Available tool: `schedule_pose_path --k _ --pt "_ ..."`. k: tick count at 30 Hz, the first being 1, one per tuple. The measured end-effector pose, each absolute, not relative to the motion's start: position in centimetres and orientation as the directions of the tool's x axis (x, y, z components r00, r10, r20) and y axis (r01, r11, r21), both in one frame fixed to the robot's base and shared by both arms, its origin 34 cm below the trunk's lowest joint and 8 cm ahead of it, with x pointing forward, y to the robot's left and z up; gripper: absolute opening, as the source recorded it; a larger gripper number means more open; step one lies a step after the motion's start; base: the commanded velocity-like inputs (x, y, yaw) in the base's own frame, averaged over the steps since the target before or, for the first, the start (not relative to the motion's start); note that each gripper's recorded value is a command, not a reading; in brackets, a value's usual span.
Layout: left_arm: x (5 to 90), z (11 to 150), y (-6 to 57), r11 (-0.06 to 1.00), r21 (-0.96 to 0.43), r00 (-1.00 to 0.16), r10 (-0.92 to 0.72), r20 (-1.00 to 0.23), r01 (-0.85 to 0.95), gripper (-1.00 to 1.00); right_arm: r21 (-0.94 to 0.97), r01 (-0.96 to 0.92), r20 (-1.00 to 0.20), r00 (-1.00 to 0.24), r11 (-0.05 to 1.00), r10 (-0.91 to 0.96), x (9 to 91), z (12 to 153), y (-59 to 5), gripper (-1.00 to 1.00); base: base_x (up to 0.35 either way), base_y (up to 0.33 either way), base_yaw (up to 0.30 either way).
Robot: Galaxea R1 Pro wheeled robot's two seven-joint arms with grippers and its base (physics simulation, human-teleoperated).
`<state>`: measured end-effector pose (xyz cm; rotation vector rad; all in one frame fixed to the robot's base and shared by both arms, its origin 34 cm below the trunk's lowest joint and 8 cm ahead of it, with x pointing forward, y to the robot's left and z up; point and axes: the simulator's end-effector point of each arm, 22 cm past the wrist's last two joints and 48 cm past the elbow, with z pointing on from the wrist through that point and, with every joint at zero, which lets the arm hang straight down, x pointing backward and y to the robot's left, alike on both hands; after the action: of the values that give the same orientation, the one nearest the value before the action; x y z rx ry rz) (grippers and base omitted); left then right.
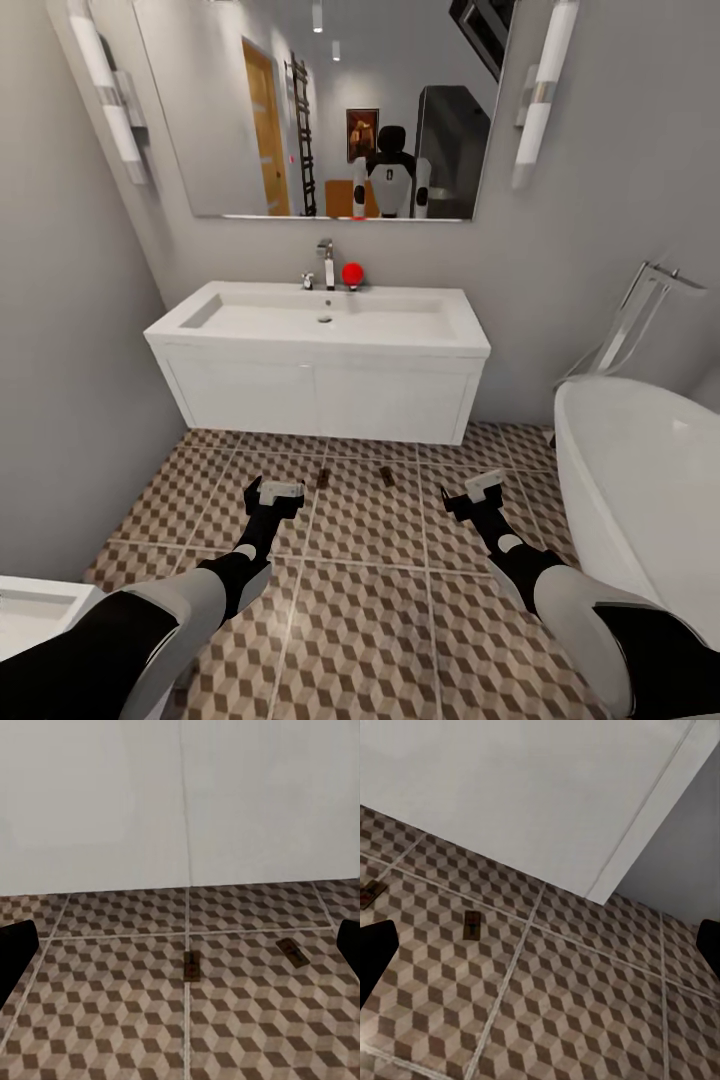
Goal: Take the four mousetraps from the cabinet in the bathroom and place them on the bathroom floor. Make sure all four end up on the same floor surface, and ensure that at least two of them are either under or directly next to the same bathroom sink.
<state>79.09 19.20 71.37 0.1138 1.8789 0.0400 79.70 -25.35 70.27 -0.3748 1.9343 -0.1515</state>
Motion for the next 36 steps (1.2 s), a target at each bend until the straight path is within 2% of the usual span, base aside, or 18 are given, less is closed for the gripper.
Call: schedule_pose_path --k 36 --pt "78.8 76.7 18.7 0.995 0.08 -0.304 0.096 -0.948 0.063 1.0 -0.278 -0.189 -0.879 -0.345 0.942 -0.329 79.5 75.6 -25.3 1.0 0.0 0.0 0.0"
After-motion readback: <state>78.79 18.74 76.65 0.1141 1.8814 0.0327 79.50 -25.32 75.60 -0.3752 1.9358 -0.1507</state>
